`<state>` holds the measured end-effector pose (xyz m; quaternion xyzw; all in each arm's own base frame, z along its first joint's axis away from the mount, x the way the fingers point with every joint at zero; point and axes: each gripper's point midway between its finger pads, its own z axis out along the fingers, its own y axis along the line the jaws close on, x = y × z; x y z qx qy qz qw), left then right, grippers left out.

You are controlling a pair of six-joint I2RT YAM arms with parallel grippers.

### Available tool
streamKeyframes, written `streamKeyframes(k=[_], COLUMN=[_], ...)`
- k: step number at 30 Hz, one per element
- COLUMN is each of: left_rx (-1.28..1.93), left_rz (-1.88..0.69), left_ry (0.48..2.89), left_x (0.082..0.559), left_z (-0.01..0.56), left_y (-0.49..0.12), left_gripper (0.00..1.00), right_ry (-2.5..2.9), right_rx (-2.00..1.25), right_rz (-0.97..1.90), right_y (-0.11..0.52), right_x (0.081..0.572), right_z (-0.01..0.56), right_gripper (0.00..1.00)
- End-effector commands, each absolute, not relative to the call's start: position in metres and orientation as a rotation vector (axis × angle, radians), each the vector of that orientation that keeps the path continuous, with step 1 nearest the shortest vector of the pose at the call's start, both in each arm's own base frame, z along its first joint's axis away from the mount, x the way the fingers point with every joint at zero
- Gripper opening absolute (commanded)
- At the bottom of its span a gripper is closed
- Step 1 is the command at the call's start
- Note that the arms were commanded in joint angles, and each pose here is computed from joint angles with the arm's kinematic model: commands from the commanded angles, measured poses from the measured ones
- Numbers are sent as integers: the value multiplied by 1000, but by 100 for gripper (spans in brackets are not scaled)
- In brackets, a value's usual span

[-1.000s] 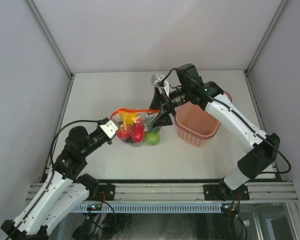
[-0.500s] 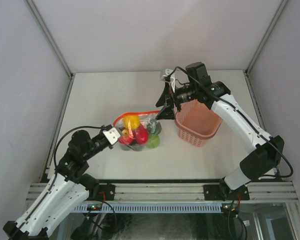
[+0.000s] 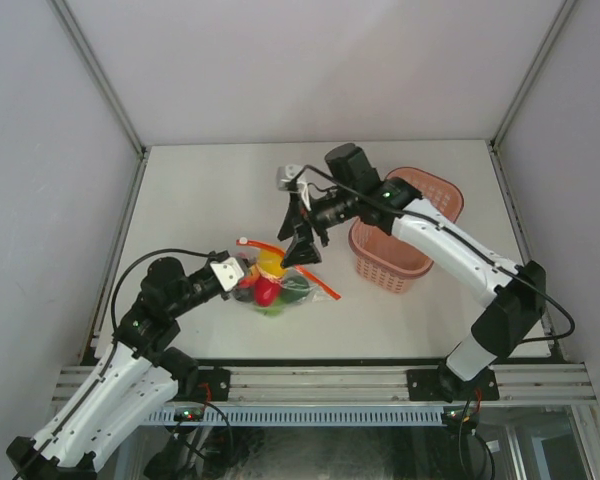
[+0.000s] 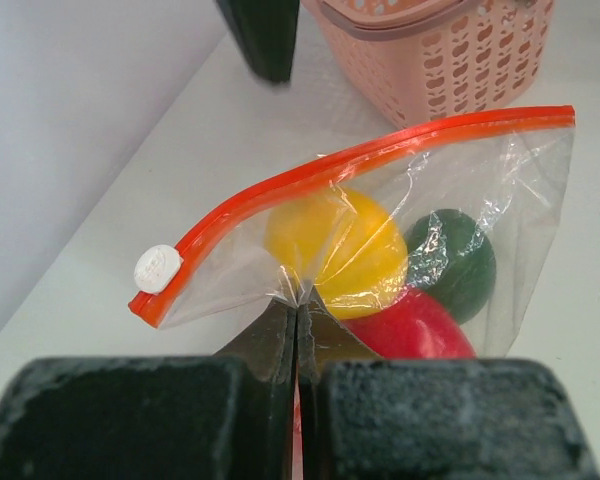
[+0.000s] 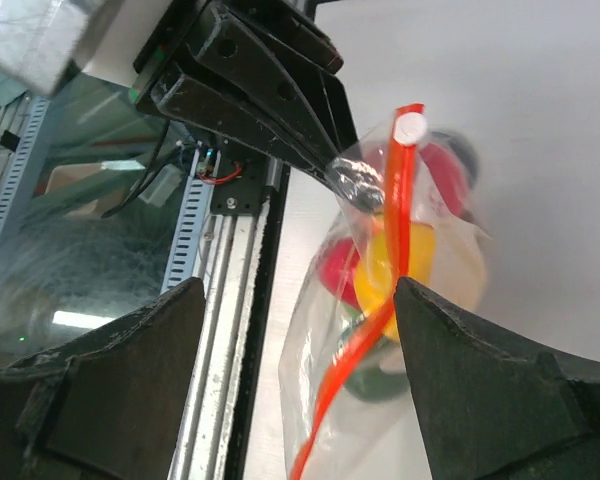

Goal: Open the zip-top bag and remove the fake food
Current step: Adjust the zipper food storage bag at the center of the board.

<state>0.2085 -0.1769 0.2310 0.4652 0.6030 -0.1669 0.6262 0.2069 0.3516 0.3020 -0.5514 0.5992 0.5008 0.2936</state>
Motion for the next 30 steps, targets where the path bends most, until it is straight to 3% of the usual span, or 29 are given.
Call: streamKeyframes(k=[1, 5, 10, 13, 17, 20, 22, 24, 28, 30], left_rx=[1077, 1077, 1073, 1067, 1061, 1052, 1037, 1000, 849, 780], left_rz=[-420, -435, -454, -464, -479, -486, -486, -489, -525, -546], left_ry=[1289, 1286, 1288, 1283, 1284, 1286, 1295, 1317, 1393, 1429], left_x=[203, 202, 202, 201, 200, 200, 201, 204, 211, 216], left_z=[247, 248, 248, 250, 250, 251, 252, 254, 264, 268], left_y=[-186, -187, -190, -191, -192, -192, -191, -189, -181, -175], left_gripper=[0, 0, 0, 0, 0, 0, 1, 11, 59, 78], right_ry=[1648, 1728, 1708, 1707, 1721, 1714, 1697, 1668, 1609, 1580], right_rx=[-1390, -1321, -1354, -1373, -1381, -1382, -1386, -1389, -1376, -1361], right_rz=[1335, 1320, 1378, 1375, 1393, 1409, 1413, 1422, 1443, 1453], right_y=[377, 390, 398, 401, 404, 402, 400, 395, 378, 369], right_x=[215, 223, 215, 211, 209, 209, 208, 209, 215, 221], right_z=[292, 273, 271, 267, 261, 263, 267, 274, 290, 297], right_gripper=[76, 72, 43, 35, 11, 0, 0, 0, 0, 0])
